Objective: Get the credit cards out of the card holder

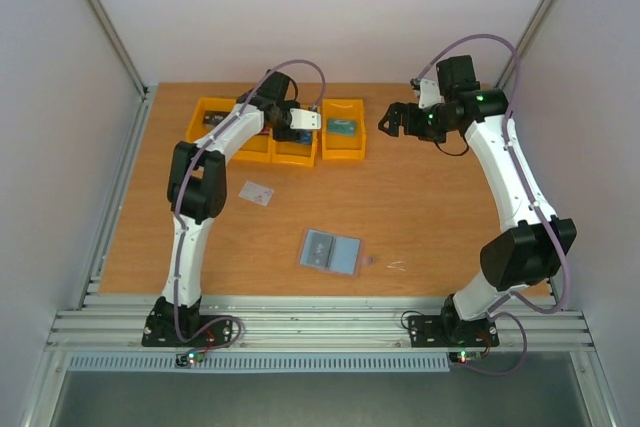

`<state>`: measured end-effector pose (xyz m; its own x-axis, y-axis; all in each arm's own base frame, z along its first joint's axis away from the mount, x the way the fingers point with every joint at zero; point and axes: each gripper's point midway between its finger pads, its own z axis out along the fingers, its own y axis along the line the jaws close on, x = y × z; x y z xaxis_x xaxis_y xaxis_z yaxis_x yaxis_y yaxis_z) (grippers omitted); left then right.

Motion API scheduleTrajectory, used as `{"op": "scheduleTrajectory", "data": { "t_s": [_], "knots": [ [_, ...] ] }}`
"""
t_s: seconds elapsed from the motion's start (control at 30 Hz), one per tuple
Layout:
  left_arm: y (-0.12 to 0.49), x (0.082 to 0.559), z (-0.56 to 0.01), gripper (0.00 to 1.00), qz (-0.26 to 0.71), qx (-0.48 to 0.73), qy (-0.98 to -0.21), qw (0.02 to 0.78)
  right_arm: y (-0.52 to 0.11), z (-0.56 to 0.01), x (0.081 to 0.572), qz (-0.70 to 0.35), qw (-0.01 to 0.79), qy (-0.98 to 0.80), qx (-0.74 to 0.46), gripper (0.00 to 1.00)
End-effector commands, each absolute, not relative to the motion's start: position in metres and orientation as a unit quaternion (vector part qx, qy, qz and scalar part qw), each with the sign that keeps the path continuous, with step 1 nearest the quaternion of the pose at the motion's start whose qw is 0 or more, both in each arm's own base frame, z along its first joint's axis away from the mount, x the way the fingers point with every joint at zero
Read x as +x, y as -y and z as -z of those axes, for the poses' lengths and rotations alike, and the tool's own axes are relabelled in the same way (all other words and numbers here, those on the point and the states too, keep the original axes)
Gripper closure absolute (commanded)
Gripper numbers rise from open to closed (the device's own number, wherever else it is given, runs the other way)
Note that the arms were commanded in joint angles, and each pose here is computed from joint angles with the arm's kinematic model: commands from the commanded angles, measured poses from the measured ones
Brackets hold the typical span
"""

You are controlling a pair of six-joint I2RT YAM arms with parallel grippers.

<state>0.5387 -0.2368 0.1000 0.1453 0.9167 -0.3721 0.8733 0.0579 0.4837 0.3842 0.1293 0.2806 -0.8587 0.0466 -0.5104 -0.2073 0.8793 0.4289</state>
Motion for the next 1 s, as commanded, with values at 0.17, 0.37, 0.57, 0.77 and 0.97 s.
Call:
{"op": "scheduleTrajectory", "data": {
  "t_s": [0.17,0.37,0.57,0.77,0.97],
  "knots": [
    [0.244,0.564,-0.094,0.46,-0.07,0.702,-0.618,0.346,-0.122,-0.257,0.387,-0.216,0.234,-0.947,-0.038,0.01],
    [0.241,0.569,-0.077,0.49,-0.075,0.713,-0.615,0.327,-0.124,-0.254,0.389,-0.218,0.23,-0.947,-0.041,0.01],
    [0.243,0.557,-0.069,0.47,-0.055,0.724,-0.612,0.313,-0.122,-0.25,0.389,-0.21,0.225,-0.951,-0.043,0.02],
    [0.237,0.586,-0.06,0.62,-0.118,0.713,-0.604,0.336,-0.121,-0.251,0.389,-0.207,0.225,-0.951,-0.047,0.01],
    [0.239,0.577,-0.056,0.69,-0.1,0.725,-0.596,0.33,-0.118,-0.251,0.388,-0.196,0.227,-0.953,-0.052,0.02]
  ]
}}
